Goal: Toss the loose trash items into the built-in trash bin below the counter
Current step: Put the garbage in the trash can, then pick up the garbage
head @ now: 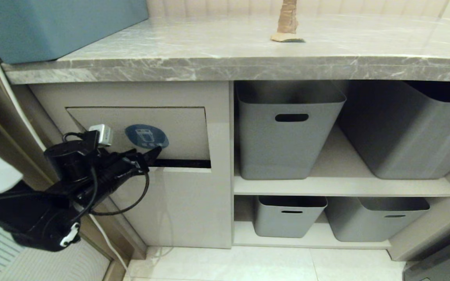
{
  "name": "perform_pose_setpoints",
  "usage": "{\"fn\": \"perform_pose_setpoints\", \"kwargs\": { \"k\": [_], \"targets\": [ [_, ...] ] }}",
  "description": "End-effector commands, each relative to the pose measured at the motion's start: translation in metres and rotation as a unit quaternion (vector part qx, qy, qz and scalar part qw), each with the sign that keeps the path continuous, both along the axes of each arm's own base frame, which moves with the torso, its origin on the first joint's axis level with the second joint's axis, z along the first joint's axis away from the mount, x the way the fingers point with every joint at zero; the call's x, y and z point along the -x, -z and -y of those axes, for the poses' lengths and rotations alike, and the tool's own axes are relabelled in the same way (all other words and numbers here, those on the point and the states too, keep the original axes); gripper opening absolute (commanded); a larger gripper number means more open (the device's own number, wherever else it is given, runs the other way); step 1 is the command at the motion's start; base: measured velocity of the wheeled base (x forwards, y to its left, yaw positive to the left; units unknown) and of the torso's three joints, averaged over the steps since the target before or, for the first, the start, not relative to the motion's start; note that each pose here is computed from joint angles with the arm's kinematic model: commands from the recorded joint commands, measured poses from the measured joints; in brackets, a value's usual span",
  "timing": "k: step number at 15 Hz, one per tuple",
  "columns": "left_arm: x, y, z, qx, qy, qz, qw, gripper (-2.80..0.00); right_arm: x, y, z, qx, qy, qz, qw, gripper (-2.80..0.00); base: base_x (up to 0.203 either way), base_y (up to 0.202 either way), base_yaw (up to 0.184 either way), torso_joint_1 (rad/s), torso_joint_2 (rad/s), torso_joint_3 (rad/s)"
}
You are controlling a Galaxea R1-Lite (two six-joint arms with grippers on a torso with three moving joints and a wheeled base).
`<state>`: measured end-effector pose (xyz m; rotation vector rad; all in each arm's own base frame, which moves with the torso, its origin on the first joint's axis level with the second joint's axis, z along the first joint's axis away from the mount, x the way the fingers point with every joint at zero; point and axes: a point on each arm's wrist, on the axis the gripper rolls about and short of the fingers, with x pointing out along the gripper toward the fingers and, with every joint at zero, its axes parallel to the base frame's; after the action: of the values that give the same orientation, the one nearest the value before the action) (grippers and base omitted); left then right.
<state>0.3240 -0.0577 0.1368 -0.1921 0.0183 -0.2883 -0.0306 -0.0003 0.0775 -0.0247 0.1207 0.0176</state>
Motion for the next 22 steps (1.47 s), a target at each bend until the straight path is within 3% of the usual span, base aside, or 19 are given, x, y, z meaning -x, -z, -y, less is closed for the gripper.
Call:
{"fn": "perform_pose_setpoints", "kwargs": {
  "k": [1, 2, 3, 8, 10, 11, 15, 20, 22],
  "targets": [
    [0.041, -0.022, -0.005, 0.004, 0.004, 0.02, 0.9998, 0.0, 0.0, 0.0, 0.0, 0.0, 0.0, -0.001, 1.0, -2.8, 0.0, 0.0, 0.0, 0.0, 0.0, 0.0],
    [0.057, -0.024, -0.006, 0.003, 0.008, 0.019, 0.9998, 0.0, 0.0, 0.0, 0.0, 0.0, 0.0, -0.001, 1.0, -2.8, 0.0, 0.0, 0.0, 0.0, 0.0, 0.0],
    [0.074, -0.026, -0.007, 0.003, 0.012, 0.02, 0.9997, -2.8, 0.0, 0.0, 0.0, 0.0, 0.0, -0.001, 1.0, -2.8, 0.0, 0.0, 0.0, 0.0, 0.0, 0.0],
    [0.16, -0.058, -0.022, 0.008, 0.015, 0.094, 0.9955, -2.8, 0.0, 0.0, 0.0, 0.0, 0.0, -0.001, 1.0, -2.8, 0.0, 0.0, 0.0, 0.0, 0.0, 0.0],
    [0.199, -0.066, -0.033, -0.015, -0.003, 0.106, 0.9943, -2.8, 0.0, 0.0, 0.0, 0.0, 0.0, -0.001, 1.0, -2.8, 0.0, 0.0, 0.0, 0.0, 0.0, 0.0],
    [0.217, -0.063, -0.039, -0.035, -0.017, 0.091, 0.995, -2.8, 0.0, 0.0, 0.0, 0.0, 0.0, -0.001, 1.0, -2.8, 0.0, 0.0, 0.0, 0.0, 0.0, 0.0],
    [0.287, -0.018, -0.054, -0.094, -0.086, 0.005, 0.9918, -2.8, 0.0, 0.0, 0.0, 0.0, 0.0, -0.001, 1.0, -2.8, 0.0, 0.0, 0.0, 0.0, 0.0, 0.0],
    [0.342, 0.051, -0.058, -0.133, -0.125, -0.027, 0.9829, -2.8, 0.0, 0.0, 0.0, 0.0, 0.0, -0.001, 1.0, -2.8, 0.0, 0.0, 0.0, 0.0, 0.0, 0.0],
    [0.349, 0.06, -0.057, -0.141, -0.133, 0.001, 0.9811, -2.8, 0.0, 0.0, 0.0, 0.0, 0.0, -0.001, 1.0, -2.8, 0.0, 0.0, 0.0, 0.0, 0.0, 0.0]
  ]
}}
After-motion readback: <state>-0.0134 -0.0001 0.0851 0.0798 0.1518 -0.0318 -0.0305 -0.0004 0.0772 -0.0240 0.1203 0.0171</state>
